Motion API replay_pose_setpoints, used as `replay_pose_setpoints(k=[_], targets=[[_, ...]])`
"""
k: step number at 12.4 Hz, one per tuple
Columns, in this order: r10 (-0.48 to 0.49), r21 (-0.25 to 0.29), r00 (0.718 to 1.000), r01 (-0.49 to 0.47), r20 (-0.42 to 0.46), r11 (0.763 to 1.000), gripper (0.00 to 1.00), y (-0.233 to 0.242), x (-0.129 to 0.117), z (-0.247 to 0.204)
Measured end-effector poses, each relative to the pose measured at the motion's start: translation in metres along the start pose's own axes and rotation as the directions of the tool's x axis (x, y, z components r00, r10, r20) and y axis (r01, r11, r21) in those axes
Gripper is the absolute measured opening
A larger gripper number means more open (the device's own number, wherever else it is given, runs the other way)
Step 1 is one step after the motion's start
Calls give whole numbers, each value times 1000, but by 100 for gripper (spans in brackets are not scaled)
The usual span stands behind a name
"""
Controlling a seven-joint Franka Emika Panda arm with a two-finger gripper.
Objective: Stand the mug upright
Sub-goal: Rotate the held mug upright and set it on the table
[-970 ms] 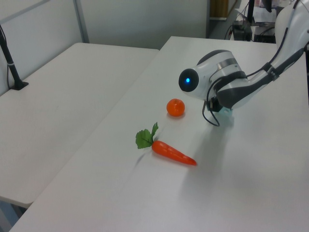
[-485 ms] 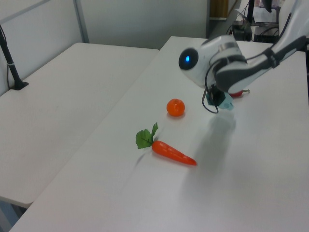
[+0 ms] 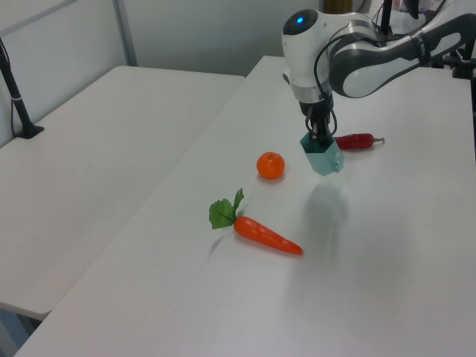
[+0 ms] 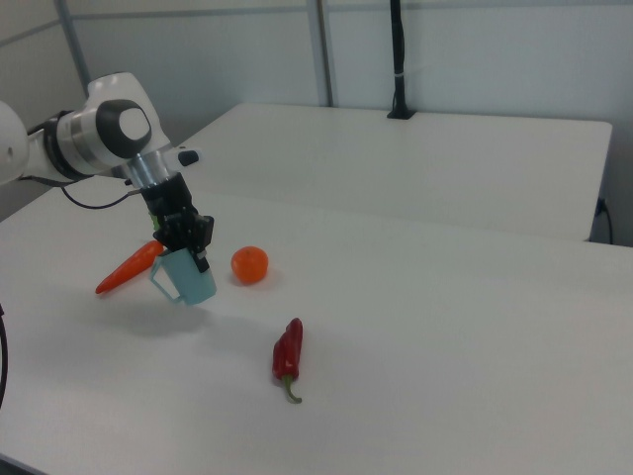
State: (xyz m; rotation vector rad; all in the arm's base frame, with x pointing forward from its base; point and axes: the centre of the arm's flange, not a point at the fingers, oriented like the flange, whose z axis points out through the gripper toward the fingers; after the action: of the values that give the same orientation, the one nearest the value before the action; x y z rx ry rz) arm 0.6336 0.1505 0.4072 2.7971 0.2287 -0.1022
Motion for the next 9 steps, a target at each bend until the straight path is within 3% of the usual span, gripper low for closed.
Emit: replay_pose_setpoints(k=[3,6,9], targets=[[-186,96,981,191,-62,977,4,0,6,30],[-246,158,965,258,-89,953,5,1,7,42],[-262,218,959,281,-110,935,31,12,8,42]])
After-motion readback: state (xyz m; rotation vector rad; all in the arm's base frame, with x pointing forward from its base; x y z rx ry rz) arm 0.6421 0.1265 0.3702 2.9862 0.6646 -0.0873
